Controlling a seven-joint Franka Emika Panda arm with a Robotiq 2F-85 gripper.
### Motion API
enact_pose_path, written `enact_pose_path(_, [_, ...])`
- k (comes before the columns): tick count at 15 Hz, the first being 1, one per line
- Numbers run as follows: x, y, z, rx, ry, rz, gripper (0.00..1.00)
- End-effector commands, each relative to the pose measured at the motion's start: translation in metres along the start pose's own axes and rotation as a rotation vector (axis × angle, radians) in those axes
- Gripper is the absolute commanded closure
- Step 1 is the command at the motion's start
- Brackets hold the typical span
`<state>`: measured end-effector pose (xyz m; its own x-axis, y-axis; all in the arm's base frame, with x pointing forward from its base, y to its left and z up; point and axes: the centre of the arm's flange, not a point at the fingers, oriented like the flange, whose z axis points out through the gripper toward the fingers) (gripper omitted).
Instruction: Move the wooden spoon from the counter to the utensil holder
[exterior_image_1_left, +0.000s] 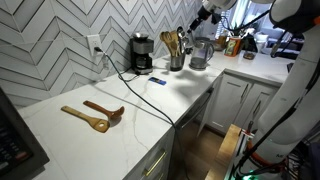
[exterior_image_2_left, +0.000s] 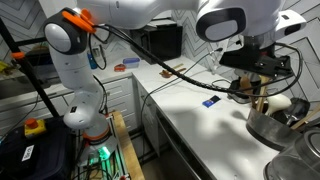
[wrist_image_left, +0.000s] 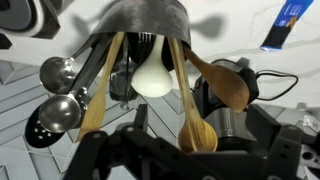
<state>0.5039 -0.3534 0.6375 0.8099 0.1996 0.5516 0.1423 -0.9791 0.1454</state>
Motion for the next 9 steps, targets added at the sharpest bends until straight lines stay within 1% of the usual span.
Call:
enact_pose_path(1, [-0.003, -0.023, -0.008, -0.051, -0.069, 0.109, 0.0])
enact_pose_path(5, [0.0, -0.04, 0.001, 0.006, -0.064, 0.265, 0.0])
enact_pose_path(8, [-0.002, -0.051, 0.011, 0.002, -0.062, 0.363, 0.0])
enact_pose_path(9, [0.01, -0.034, 0.011, 0.001, -0.063, 0.299, 0.0])
